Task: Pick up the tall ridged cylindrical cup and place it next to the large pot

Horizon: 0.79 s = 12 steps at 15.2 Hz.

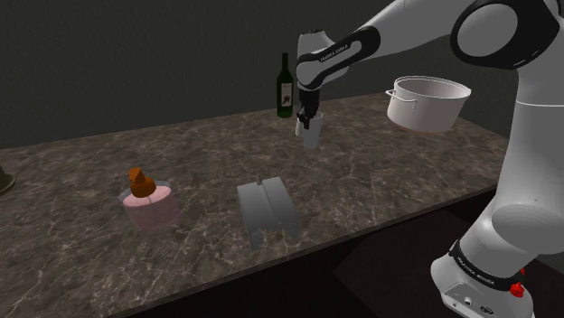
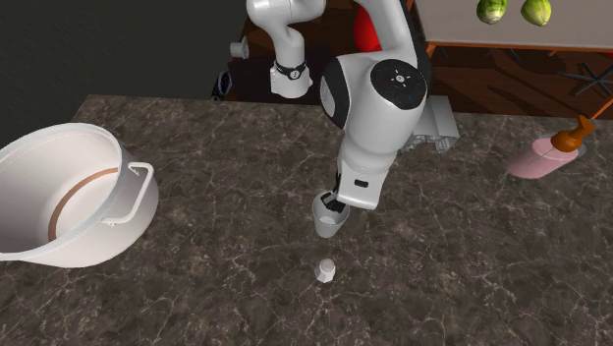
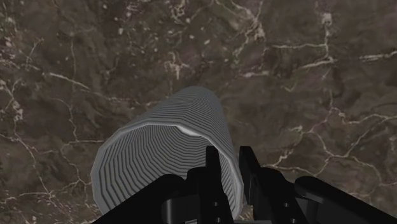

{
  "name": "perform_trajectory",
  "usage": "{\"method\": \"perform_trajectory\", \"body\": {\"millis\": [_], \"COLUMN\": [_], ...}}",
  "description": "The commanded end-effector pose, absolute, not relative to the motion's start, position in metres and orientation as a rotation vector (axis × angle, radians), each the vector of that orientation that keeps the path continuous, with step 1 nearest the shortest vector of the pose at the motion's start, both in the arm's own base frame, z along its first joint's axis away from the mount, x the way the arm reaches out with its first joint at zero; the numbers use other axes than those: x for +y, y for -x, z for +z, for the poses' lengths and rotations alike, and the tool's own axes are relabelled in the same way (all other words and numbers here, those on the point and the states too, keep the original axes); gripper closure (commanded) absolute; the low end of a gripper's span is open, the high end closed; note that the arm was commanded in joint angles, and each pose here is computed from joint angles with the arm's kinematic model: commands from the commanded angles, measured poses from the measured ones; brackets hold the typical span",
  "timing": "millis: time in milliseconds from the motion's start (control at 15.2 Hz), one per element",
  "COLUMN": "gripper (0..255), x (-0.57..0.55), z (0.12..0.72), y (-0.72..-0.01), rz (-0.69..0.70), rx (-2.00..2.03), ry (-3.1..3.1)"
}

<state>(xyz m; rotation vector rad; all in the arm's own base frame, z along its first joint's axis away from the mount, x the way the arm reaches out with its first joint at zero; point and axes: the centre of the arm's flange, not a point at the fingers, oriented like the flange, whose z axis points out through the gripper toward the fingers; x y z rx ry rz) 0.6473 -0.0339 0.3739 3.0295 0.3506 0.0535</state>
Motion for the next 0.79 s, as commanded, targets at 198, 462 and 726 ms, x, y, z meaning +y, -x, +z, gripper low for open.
{"method": "perform_trajectory", "body": {"millis": [198, 462, 726], "gripper": [255, 255, 255], "x": [-0.034, -0.034, -0.034], "z": [0.374, 0.379, 0.4], "y": [-0.647, -0.647, -0.647], "rz": [0.054, 0.054, 0.054], "rx": [0.351, 0.351, 0.351], "ry": [-3.03, -3.03, -3.03]}}
